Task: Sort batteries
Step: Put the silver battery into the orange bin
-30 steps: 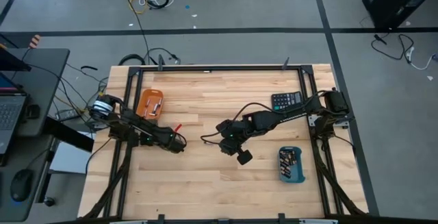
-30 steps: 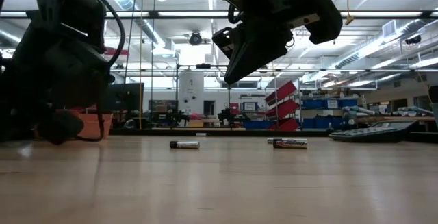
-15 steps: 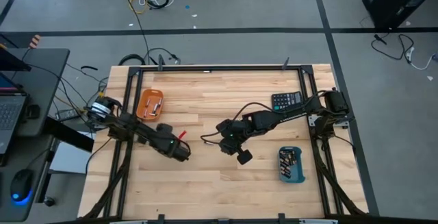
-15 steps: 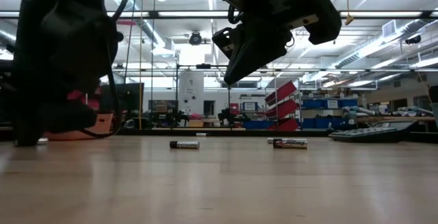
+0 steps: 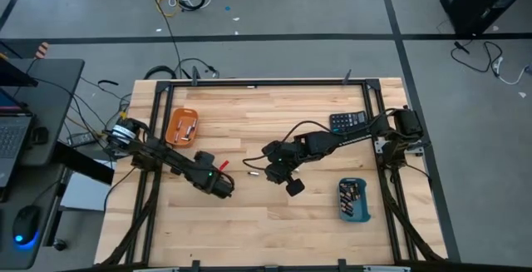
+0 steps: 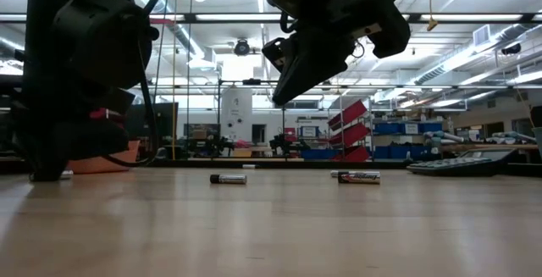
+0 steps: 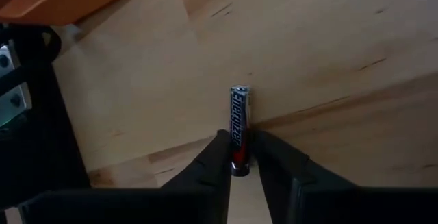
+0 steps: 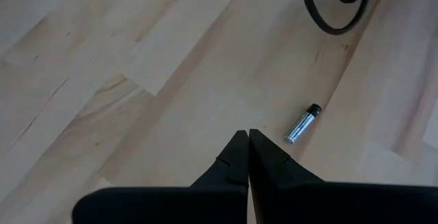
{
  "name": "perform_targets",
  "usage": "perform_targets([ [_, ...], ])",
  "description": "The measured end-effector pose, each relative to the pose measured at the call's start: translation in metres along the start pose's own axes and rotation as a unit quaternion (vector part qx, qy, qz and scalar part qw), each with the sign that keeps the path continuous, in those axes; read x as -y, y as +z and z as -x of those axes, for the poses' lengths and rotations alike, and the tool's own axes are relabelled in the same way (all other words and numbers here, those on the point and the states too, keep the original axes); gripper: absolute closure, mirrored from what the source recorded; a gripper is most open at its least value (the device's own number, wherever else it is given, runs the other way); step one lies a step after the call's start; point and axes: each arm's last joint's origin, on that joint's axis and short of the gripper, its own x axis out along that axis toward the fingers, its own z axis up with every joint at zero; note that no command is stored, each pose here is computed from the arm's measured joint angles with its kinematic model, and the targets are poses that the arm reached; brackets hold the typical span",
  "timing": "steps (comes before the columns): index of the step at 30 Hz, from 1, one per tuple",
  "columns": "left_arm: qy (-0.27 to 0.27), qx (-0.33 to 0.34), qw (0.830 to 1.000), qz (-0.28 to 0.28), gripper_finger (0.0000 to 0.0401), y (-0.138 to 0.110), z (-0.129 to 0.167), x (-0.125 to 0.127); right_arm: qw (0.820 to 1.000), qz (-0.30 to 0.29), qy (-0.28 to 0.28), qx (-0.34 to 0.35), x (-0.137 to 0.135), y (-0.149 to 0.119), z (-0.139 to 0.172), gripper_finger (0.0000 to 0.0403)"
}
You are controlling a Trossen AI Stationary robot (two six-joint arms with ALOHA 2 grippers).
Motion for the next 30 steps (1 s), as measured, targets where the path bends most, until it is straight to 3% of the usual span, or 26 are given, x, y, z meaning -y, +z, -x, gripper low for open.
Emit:
perform_targets([
  [13, -0.011, 0.037, 0.999, 0.000, 0.0275, 0.000, -0.007, -0.002, 1.000, -0.001, -0.001, 0.003, 0.000, 0.001, 0.000, 0.0403],
  [22, -0.015, 0.041, 0.999, 0.007, 0.0279, -0.002, -0.015, -0.004, 1.000, -0.023, -0.001, 0.004, 0.000, 0.001, 0.000, 0.0403],
  [30, -0.034, 0.055, 0.998, -0.012, 0.0319, -0.009, -0.008, 0.002, 1.000, -0.027, -0.002, 0.005, 0.001, 0.001, 0.000, 0.0403],
])
